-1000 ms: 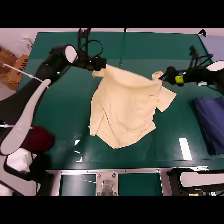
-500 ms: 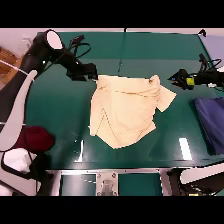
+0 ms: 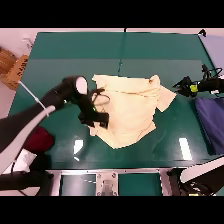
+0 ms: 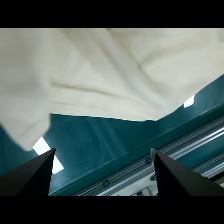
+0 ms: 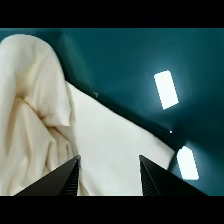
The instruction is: Fold the shirts.
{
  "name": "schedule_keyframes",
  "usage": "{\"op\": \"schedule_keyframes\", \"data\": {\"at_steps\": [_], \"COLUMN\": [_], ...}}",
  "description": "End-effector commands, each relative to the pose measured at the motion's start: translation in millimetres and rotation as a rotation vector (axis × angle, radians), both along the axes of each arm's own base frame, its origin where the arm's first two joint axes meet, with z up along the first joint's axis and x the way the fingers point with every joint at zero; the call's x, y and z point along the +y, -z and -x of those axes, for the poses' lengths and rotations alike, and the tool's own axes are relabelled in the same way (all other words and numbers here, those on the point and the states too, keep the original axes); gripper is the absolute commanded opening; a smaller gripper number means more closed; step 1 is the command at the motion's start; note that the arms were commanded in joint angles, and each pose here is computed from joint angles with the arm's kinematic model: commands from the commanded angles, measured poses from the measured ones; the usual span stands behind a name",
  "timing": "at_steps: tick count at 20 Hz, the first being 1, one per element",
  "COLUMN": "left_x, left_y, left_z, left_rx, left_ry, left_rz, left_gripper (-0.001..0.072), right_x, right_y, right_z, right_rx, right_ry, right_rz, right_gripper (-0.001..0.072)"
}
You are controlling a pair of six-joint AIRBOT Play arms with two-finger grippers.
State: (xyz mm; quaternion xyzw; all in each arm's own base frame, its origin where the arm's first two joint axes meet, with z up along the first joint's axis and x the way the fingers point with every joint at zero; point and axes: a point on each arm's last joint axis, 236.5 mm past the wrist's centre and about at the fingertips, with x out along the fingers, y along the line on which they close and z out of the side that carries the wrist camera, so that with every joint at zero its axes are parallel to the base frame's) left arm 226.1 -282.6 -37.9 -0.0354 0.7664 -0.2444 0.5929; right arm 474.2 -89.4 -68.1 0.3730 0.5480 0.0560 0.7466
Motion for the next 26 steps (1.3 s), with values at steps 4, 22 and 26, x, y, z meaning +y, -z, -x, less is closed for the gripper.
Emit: {"op": "schedule_keyframes", "data": {"at_steps": [4,22,26], "left_x": [-61.3,50.5,110.4], "left_y": [41.8,58.0,24.1], "left_z": [43.8,-80.6,-162.9], "left_rx": [-0.039,-0.127,-0.288], "left_ry": [-0.094,-0.336,-0.486], "left_rz": [0.106,0.078,0.117], "left_gripper": [0.068,0.0018,0.0018], "right_x": [2.4,50.7,66.5], "right_y": [30.7,48.0,29.7], "right_z": [5.6,57.4,89.7], "right_rx": [0.06,0.204,0.214], "right_ry": [-0.003,-0.157,-0.154], "right_rz": [-0.033,-0.119,-0.123], "right_gripper": [0.0422,0.0022,0.0022]}}
